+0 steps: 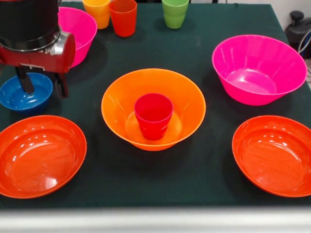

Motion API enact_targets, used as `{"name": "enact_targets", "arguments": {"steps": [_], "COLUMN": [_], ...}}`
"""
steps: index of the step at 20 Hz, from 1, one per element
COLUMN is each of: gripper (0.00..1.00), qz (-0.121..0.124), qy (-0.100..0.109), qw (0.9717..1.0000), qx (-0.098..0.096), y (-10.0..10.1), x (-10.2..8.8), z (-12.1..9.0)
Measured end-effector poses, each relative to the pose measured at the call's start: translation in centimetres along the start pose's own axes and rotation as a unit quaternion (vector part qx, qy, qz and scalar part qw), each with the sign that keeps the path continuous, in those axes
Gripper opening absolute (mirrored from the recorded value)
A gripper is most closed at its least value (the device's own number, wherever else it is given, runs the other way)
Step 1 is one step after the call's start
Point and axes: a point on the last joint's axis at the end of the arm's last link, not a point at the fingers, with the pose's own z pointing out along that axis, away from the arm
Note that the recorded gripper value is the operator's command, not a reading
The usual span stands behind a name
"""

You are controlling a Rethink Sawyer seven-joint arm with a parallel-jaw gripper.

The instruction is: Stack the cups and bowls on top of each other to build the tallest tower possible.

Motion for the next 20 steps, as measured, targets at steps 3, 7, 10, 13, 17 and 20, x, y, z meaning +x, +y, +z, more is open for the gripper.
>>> {"name": "enact_targets", "arguments": {"steps": [3,7,10,13,17,20], "gripper": [1.00,1.00,1.00,1.00,1.00,1.00], "qz": [0.002,0.002,0.002,0.002,0.002,0.002], "qy": [0.002,0.008,0.012,0.014,0.014,0.015], "qw": [1.0000,1.0000,0.9999,0.9999,0.9999,0.9999], "qx": [-0.002,-0.004,-0.006,-0.007,-0.007,-0.007], "y": [0.0,0.2,0.4,0.5,0.5,0.5], "x": [-0.1,0.0,0.2,0.3,0.3,0.3], "z": [1.0,2.2,3.0,3.3,3.4,3.4]}}
